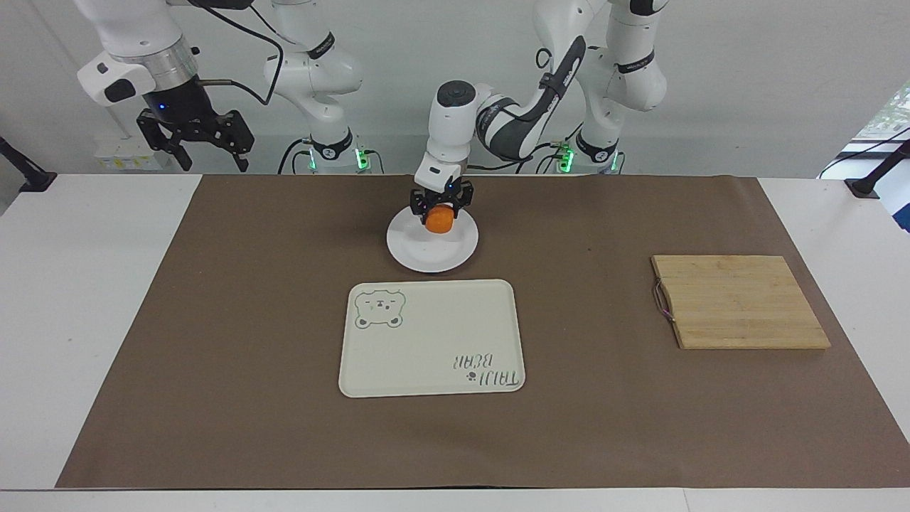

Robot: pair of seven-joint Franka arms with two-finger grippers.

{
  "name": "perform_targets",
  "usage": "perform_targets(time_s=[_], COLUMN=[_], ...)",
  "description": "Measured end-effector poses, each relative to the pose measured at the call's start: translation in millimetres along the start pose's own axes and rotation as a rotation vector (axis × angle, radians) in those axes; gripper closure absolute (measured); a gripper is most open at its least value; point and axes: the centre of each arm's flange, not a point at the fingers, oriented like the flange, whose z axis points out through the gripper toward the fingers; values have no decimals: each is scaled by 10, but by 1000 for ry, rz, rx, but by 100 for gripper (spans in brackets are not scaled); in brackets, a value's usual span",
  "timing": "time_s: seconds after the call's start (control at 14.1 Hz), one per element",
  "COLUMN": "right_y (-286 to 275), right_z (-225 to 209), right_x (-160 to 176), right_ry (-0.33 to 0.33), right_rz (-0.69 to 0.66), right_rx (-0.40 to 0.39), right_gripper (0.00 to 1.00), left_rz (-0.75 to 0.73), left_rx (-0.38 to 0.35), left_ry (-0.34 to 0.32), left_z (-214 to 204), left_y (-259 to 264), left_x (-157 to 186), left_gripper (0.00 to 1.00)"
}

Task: Place orange and plate with both arms
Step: 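Carry the orange with the left gripper and drop it onto the plate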

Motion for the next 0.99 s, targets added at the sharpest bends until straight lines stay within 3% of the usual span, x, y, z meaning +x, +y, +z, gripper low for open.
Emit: perform_targets(time_s=[0.14, 0.28, 0.5, 0.78, 0.99], right_y=[0, 0, 0, -11, -40], right_z=[0, 0, 0, 27, 29], right_x=[0, 0, 0, -37, -44], right_ry=[0, 0, 0, -33, -38], right_rz=[0, 0, 0, -2, -8], right_rx=[0, 0, 0, 0, 0], right_gripper=[0, 0, 0, 0, 0], left_rz=[-12, -22, -49, -101, -76], left_rx=[-4, -11, -31, -103, -81], left_ry=[-4, 1, 15, 72, 93], left_z=[137, 150, 53, -481, -901], left_y=[23, 25, 34, -68, -256], left_x=[-78, -37, 134, 859, 1531], left_gripper=[17, 1, 0, 0, 0])
